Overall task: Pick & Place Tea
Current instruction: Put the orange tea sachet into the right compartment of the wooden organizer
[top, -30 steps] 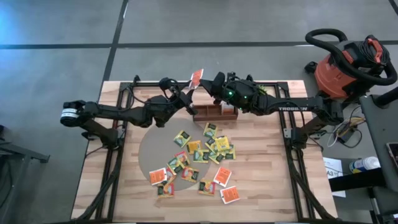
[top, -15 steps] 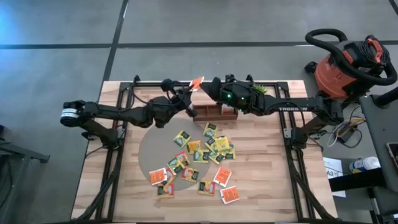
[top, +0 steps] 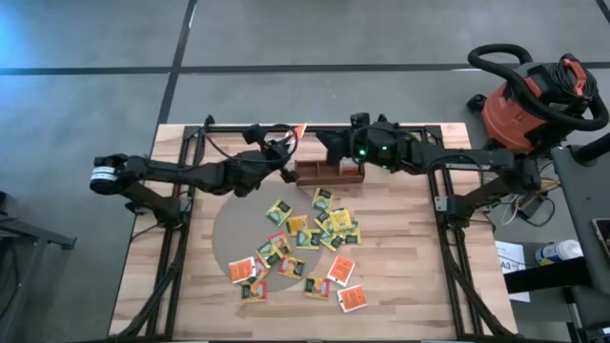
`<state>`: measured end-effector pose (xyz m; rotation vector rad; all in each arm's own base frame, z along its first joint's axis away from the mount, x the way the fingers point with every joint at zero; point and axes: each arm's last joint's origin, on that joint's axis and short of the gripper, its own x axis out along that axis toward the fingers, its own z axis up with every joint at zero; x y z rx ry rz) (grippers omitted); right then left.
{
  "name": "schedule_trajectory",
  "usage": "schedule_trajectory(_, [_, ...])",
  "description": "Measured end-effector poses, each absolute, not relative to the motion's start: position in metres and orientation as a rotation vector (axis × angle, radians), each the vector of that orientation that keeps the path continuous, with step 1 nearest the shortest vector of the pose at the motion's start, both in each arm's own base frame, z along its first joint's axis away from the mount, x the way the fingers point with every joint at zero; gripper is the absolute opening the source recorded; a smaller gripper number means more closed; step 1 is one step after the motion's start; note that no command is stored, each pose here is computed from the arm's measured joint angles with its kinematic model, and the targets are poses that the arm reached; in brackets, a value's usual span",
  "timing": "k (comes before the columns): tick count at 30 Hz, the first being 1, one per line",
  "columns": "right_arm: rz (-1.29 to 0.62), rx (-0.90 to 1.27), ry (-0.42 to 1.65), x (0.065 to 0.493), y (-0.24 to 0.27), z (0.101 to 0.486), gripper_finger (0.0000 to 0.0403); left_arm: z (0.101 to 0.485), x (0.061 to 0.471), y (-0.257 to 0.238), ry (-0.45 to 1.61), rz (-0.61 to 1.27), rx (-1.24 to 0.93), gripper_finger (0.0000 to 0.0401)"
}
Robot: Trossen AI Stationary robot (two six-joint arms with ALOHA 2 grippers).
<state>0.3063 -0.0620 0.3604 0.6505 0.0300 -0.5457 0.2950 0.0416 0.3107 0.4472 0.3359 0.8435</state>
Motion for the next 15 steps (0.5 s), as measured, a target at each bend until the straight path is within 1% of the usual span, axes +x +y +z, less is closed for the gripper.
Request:
schedule_trajectory(2, [-0.520,0.513,0.114,0.296,-0.058,0.365,0.0149,0.310,0.290,0.042,0.330,0.748,0.349,0.0001])
schedule_trajectory(5, [-0.468,0.376,0.257,0.282,-0.051,0.365,0.0148,0.310,0.283,0.047,0.319,0.489,0.096,0.0000])
schedule_trajectory(7, [-0.441,0.358,0.337,0.276,-0.048,0.363,0.0144,0.313,0.282,0.053,0.303,0.314,-0.087,0.0000])
schedule_trajectory(9, [-0.416,0.357,0.412,0.273,-0.044,0.359,0.0140,0.315,0.281,0.060,0.293,0.190,-0.199,0.0000])
schedule_trajectory(12, [-0.375,0.359,0.466,0.272,-0.041,0.356,0.0135,0.317,0.279,0.066,0.286,0.147,-0.257,0.0000])
schedule_trajectory(15, [-0.333,0.281,0.481,0.277,-0.036,0.356,0.0135,0.316,0.279,0.068,0.300,0.138,-0.267,0.0000])
